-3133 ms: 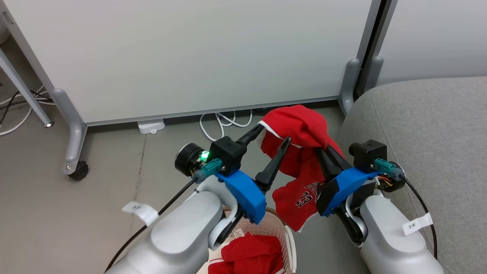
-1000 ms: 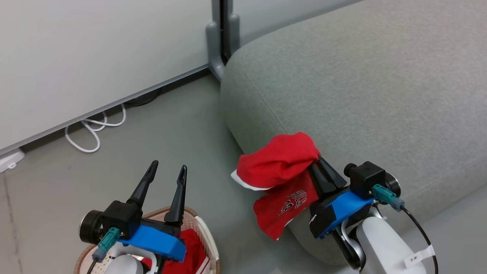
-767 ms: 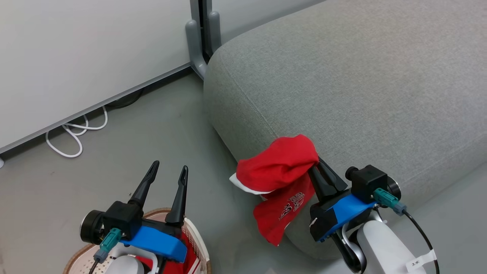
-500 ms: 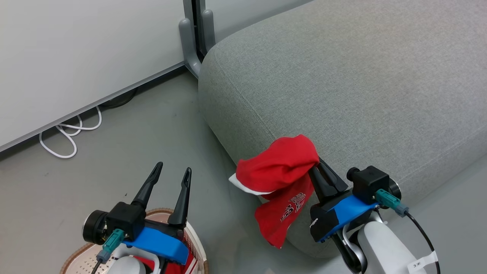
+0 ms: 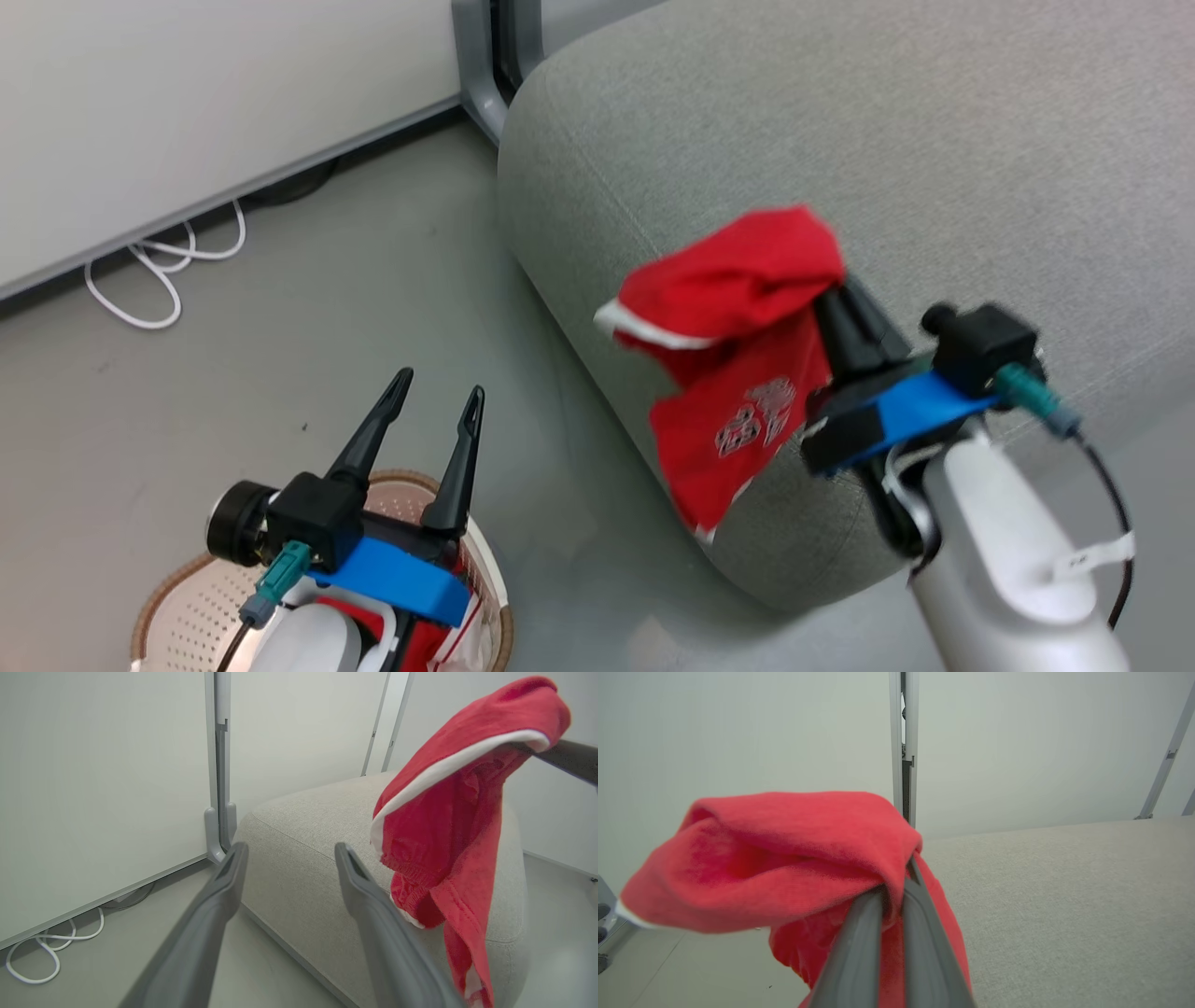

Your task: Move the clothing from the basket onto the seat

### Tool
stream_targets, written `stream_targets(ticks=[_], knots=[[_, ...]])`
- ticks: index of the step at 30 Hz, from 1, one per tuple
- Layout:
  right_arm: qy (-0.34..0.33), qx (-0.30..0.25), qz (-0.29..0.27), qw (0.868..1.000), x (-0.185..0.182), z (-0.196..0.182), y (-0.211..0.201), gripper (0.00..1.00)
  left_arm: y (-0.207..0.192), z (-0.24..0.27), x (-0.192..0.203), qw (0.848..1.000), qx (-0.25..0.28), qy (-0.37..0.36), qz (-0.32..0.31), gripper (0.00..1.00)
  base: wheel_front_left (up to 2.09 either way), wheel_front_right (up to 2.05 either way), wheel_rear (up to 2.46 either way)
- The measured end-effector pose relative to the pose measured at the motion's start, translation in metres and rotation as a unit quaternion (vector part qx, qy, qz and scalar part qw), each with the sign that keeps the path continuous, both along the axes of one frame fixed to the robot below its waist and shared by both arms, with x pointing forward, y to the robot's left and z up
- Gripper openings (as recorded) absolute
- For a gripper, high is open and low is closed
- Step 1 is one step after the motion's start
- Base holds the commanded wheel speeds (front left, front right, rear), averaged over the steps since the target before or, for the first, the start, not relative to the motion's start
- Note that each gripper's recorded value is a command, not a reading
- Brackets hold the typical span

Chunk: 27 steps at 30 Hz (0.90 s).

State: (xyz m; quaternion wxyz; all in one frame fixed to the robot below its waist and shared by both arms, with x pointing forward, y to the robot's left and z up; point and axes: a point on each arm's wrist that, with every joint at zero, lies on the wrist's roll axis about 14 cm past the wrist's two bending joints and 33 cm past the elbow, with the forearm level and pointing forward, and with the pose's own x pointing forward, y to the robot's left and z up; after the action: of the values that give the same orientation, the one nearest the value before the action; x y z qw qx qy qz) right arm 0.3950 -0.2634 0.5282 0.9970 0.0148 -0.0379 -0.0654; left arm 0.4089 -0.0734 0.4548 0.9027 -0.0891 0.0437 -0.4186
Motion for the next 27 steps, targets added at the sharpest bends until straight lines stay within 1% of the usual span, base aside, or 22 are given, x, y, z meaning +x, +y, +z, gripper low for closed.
stream_targets(ticks=[4,9,15,20,22,25,27], knots=[[-0.02,-0.006,-0.027,0.999,0.027,0.018,-0.025,0.0,-0.001,-0.003,0.01,1.0,-0.006,-0.004,-0.005,1.0,0.0,0.0,0.0],[-0.053,-0.025,-0.062,0.996,0.072,0.05,-0.057,0.0,0.002,-0.018,0.024,1.0,-0.002,-0.008,-0.013,1.0,0.0,0.0,0.0],[-0.079,-0.041,-0.133,0.987,0.109,0.07,-0.115,0.0,0.004,-0.031,0.048,1.0,-0.017,-0.014,-0.013,1.0,0.0,0.0,0.0],[-0.066,-0.088,-0.172,0.979,0.136,0.067,-0.153,0.0,0.009,-0.05,0.062,1.0,-0.019,-0.011,-0.011,1.0,0.0,0.0,0.0],[-0.06,-0.097,-0.19,0.975,0.143,0.062,-0.168,0.0,0.014,-0.059,0.068,1.0,-0.018,-0.007,-0.005,1.0,0.0,0.0,0.0],[-0.036,-0.104,-0.213,0.971,0.151,0.039,-0.186,0.0,0.024,-0.076,0.073,1.0,-0.012,0.004,0.004,1.0,0.0,0.0,0.0],[-0.009,-0.109,-0.222,0.969,0.154,0.017,-0.193,0.0,0.031,-0.085,0.078,1.0,-0.007,0.009,0.015,1.0,0.0,0.0,0.0]])
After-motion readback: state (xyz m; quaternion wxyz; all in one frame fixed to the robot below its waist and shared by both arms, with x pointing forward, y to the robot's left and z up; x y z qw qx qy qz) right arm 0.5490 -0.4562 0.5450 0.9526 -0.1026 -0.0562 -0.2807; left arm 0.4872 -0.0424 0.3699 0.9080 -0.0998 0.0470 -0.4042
